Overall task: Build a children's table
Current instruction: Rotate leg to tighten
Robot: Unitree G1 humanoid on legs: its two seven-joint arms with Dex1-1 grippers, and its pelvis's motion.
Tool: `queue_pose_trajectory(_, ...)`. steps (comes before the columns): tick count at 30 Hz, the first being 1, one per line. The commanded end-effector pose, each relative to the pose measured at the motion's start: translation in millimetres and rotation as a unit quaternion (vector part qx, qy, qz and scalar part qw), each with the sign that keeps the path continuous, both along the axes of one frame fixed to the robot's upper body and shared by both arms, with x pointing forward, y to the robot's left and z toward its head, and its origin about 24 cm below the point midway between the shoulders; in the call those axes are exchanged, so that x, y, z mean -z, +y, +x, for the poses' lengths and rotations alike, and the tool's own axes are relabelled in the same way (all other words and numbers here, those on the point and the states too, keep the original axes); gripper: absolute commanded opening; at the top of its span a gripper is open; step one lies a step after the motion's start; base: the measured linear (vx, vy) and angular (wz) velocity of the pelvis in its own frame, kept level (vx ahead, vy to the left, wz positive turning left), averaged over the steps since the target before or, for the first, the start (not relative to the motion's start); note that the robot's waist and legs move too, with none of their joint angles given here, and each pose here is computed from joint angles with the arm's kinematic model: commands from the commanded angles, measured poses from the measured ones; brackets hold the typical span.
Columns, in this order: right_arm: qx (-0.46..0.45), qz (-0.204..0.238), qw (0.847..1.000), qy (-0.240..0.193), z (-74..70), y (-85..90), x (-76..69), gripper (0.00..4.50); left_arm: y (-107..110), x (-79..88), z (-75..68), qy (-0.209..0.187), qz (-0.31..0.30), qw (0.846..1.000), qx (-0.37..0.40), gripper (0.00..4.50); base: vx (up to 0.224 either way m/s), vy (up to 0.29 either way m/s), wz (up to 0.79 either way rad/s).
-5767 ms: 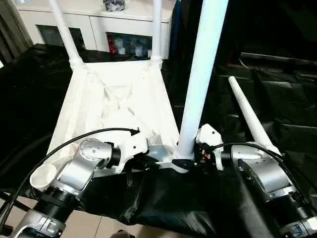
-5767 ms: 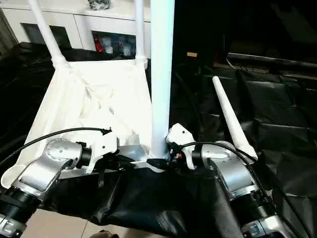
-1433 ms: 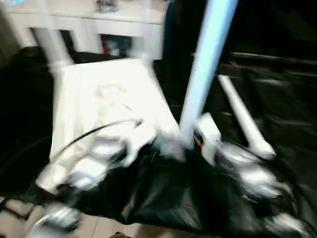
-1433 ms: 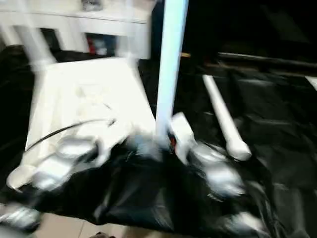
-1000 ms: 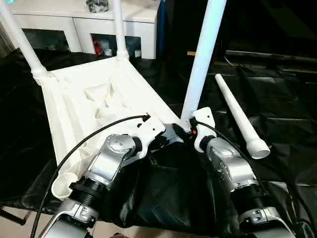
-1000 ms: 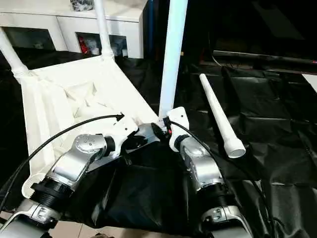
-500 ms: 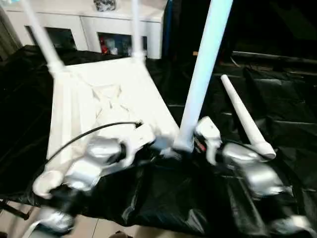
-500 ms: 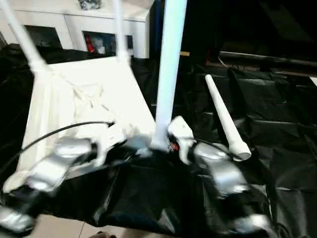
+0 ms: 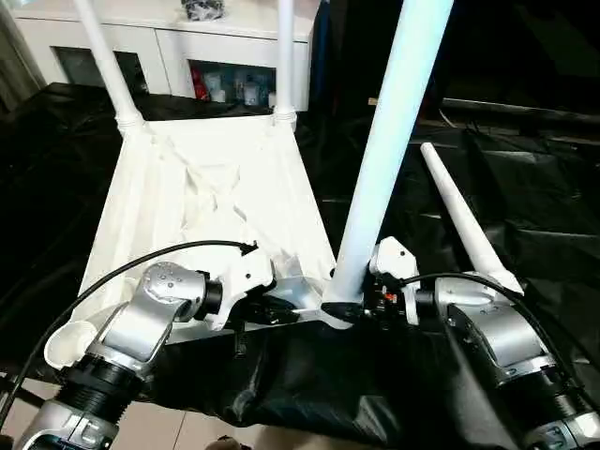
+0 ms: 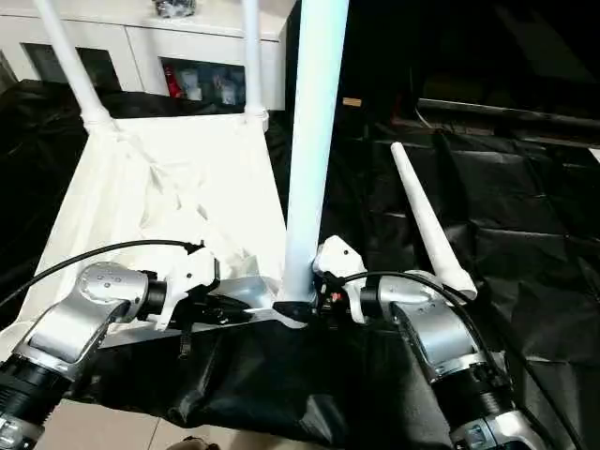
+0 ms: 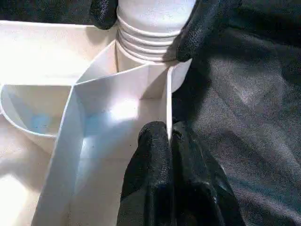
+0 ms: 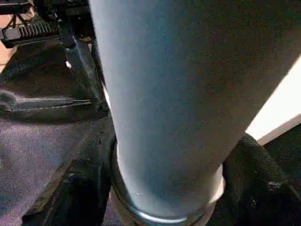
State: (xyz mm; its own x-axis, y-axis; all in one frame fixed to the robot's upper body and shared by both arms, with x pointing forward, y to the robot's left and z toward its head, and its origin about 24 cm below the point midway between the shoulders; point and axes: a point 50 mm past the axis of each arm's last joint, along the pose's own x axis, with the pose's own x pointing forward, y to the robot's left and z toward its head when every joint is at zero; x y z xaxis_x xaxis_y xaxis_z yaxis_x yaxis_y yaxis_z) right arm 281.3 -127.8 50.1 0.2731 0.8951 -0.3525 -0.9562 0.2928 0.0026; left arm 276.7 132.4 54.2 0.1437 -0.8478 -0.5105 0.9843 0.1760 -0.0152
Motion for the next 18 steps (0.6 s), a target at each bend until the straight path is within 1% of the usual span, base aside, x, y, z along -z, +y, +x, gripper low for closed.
queue_pose_trajectory(1,-0.029,0.009,1.000,0.003,-5.5,14.0,0.0,2.71,-18,-9.9,1.8,-0.037,-0.025,0.999,0.015,0.00,0.000,0.000,0.00)
queue_pose_trajectory(3,-0.006,0.008,1.000,0.000,-3.3,15.4,2.3,2.70,-19,-9.0,6.5,-0.049,-0.021,0.999,-0.007,0.00,0.000,0.000,0.00)
queue_pose_trajectory(5,0.054,0.005,0.999,-0.002,5.0,17.1,7.8,2.70,-23,-8.7,15.2,-0.064,-0.019,0.997,-0.047,0.00,0.000,0.000,0.00)
queue_pose_trajectory(6,0.095,-0.001,0.995,-0.007,10.8,18.0,11.3,2.70,-25,-8.9,20.3,-0.072,-0.020,0.995,-0.072,0.00,0.000,0.000,0.00)
queue_pose_trajectory(8,0.165,-0.009,0.986,-0.009,20.4,19.5,17.3,2.70,-31,-9.4,28.2,-0.086,-0.021,0.990,-0.107,0.00,0.000,0.000,0.00)
queue_pose_trajectory(9,0.190,-0.007,0.982,-0.006,23.7,21.3,19.4,2.69,-34,-9.3,31.4,-0.091,-0.020,0.988,-0.122,0.00,0.000,0.000,0.00)
queue_pose_trajectory(10,0.231,-0.002,0.973,-0.001,28.6,25.7,22.6,2.69,-42,-8.9,35.8,-0.093,-0.023,0.985,-0.144,0.00,0.000,0.000,0.00)
queue_pose_trajectory(11,0.244,0.000,0.970,0.001,30.0,27.3,23.7,2.69,-44,-8.8,37.1,-0.094,-0.024,0.984,-0.151,0.00,0.000,0.000,0.00)
queue_pose_trajectory(12,0.294,0.009,0.956,0.014,35.3,34.6,27.1,2.69,-55,-8.6,41.7,-0.097,-0.026,0.979,-0.176,0.00,0.000,0.000,0.00)
queue_pose_trajectory(13,0.300,0.010,0.954,0.015,35.9,35.9,27.4,2.69,-56,-8.6,42.2,-0.097,-0.027,0.979,-0.178,0.00,0.000,0.000,0.00)
queue_pose_trajectory(14,0.324,0.013,0.946,0.016,39.0,44.5,28.1,2.69,-65,-8.9,44.5,-0.098,-0.031,0.977,-0.189,0.00,0.000,0.000,0.00)
queue_pose_trajectory(15,0.331,0.010,0.944,0.007,40.7,52.6,27.5,2.69,-73,-9.7,46.0,-0.099,-0.036,0.975,-0.195,0.00,0.000,0.000,0.00)
queue_pose_trajectory(17,0.328,0.007,0.945,-0.004,41.4,56.5,26.7,2.69,-76,-10.1,46.5,-0.099,-0.040,0.975,-0.195,0.00,0.000,0.000,0.00)
queue_pose_trajectory(18,0.321,0.016,0.947,-0.003,41.5,59.8,25.6,3.04,-79,-10.6,46.2,-0.099,-0.044,0.976,-0.188,0.00,0.000,0.000,0.00)
